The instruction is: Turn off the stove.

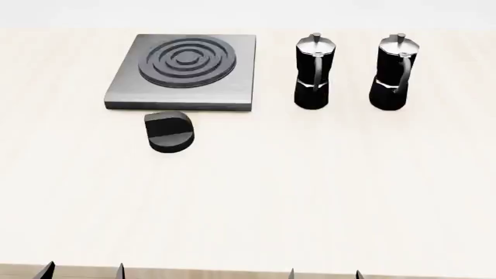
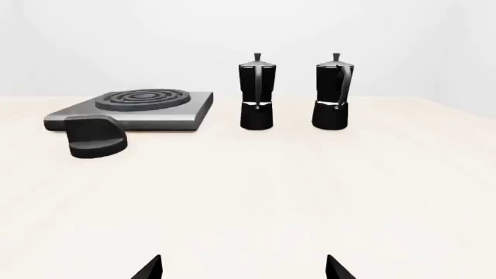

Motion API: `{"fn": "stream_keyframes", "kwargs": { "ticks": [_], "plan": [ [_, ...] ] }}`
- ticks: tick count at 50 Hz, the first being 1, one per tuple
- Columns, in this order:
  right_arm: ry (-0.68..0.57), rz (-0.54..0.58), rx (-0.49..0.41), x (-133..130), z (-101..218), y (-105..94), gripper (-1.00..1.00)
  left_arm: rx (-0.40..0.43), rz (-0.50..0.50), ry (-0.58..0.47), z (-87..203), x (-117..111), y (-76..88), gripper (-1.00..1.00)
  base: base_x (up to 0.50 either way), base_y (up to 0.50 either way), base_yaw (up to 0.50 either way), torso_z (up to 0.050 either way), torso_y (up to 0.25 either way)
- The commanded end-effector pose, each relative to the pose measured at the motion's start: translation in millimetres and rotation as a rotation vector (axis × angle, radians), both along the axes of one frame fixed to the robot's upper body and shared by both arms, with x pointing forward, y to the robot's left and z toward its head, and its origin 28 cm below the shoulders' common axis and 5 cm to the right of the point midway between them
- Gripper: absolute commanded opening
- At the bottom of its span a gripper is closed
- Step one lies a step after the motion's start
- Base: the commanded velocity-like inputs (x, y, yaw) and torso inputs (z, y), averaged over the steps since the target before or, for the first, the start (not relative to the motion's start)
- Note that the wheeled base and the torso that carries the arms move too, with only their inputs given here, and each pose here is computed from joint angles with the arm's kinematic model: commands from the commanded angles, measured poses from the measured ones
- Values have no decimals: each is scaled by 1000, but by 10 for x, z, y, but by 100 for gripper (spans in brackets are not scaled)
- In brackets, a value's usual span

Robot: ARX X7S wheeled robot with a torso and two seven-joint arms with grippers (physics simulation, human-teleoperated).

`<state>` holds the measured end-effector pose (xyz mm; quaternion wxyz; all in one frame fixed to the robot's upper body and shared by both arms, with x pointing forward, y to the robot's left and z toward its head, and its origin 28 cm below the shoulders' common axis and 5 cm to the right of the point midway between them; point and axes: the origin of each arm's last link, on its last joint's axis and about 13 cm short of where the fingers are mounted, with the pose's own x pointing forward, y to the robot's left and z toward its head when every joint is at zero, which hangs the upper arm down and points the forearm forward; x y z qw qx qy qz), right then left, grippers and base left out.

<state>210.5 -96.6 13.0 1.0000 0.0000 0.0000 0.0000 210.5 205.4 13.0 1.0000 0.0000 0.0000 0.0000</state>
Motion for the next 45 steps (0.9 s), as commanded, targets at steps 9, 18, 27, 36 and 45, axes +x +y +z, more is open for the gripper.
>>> {"fn": "stream_keyframes", "kwargs": {
  "ticks": [9,18,27,36,45],
  "plan": [
    [-8,-1,-13,-16,13,9,100,-3,-4,3,8,-13,4,100,0,0,0,0,0],
    [-6,3,-11,-15,11,11,100,27,11,6,7,-4,-2,100,0,0,0,0,0],
    [-67,-26,-22,-55,216,-42,100,59,29,-89,146,28,33,100,0,0,0,0,0],
    [-153,-61,-75,-149,490,-98,100,51,15,-191,458,-45,77,100,0,0,0,0,0],
    [-241,-79,-130,-246,745,-91,100,38,-1,-239,716,-145,107,100,0,0,0,0,0]
  ]
}}
